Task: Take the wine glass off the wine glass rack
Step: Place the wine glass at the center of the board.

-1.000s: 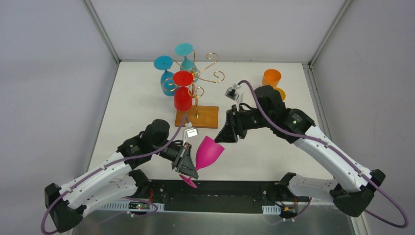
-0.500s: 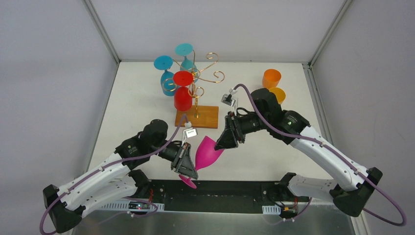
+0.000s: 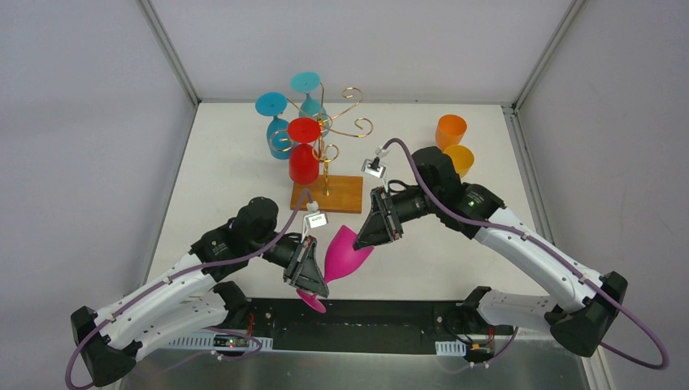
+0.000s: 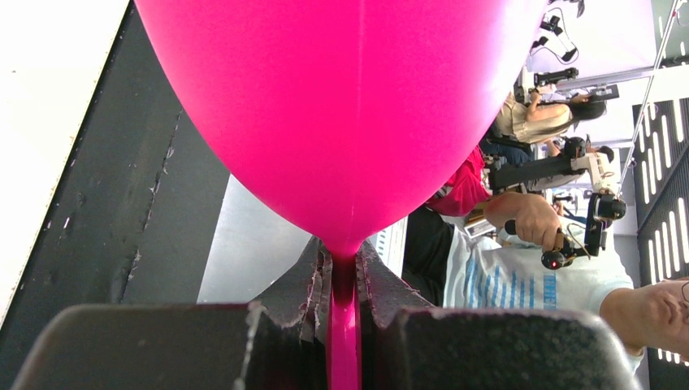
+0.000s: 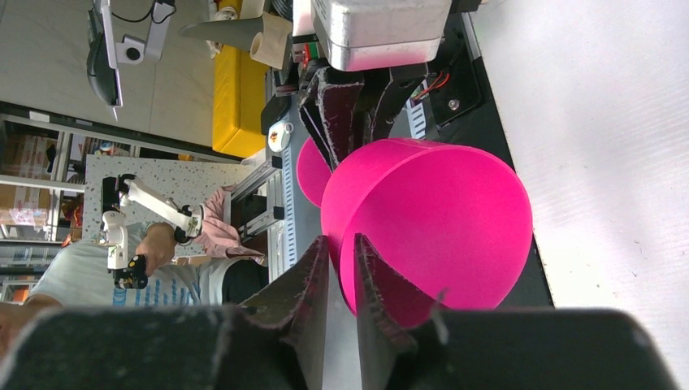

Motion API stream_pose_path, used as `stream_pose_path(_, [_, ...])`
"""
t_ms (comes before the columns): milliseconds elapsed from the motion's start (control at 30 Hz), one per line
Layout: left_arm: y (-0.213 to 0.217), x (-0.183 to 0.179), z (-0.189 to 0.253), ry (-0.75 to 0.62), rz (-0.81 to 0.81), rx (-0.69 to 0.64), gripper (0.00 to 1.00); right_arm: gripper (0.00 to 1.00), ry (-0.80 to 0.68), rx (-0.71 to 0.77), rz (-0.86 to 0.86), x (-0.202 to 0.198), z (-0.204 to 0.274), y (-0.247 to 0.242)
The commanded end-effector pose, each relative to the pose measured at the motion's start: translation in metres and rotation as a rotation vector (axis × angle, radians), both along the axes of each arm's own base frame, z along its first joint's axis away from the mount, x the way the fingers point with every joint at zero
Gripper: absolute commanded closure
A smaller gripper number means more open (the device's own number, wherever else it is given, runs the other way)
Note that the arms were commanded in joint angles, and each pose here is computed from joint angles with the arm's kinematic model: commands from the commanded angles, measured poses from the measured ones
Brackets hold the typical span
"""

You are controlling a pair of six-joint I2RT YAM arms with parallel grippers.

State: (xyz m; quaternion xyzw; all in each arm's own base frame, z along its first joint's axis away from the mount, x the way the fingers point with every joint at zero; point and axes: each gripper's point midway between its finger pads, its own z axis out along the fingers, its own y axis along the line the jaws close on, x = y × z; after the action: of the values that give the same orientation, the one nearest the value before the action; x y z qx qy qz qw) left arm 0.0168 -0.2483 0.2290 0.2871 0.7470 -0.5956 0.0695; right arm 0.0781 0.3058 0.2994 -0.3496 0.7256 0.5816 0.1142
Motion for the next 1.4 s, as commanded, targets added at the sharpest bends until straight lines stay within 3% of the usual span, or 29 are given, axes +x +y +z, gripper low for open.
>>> stream_pose_path(0, [-0.004,0.001,0.014,-0.057,-0.023,-0.043,1.0,0.87,-0.004,0.068,0.053,-0.006,0.012,0.002])
stream_pose_path(133, [-0.006,0.004,0.009,-0.051,-0.014,-0.028,1.0,1.0,0.005,0.098,0.063,-0.008,0.013,0.003])
stream_pose_path(200, [-0.006,0.006,0.008,-0.051,-0.005,-0.022,0.98,1.0,0.004,0.103,0.064,-0.009,0.014,0.002])
stream_pose_path(433, [-0.007,0.011,0.002,-0.06,0.028,-0.005,0.59,1.0,-0.015,0.093,0.046,-0.011,0.008,-0.003])
stream_pose_path(600, [-0.007,0.014,-0.001,-0.06,0.052,0.016,0.46,1.0,-0.029,0.054,0.001,-0.007,0.0,-0.012])
stream_pose_path(933, [0.007,0.026,0.005,-0.181,0.149,0.081,0.34,1.0,-0.084,-0.096,-0.183,0.011,-0.027,-0.04])
stream_pose_path(1367, [0.033,0.052,-0.004,-0.333,0.322,0.197,0.25,1.0,-0.177,-0.346,-0.624,0.085,-0.054,-0.093])
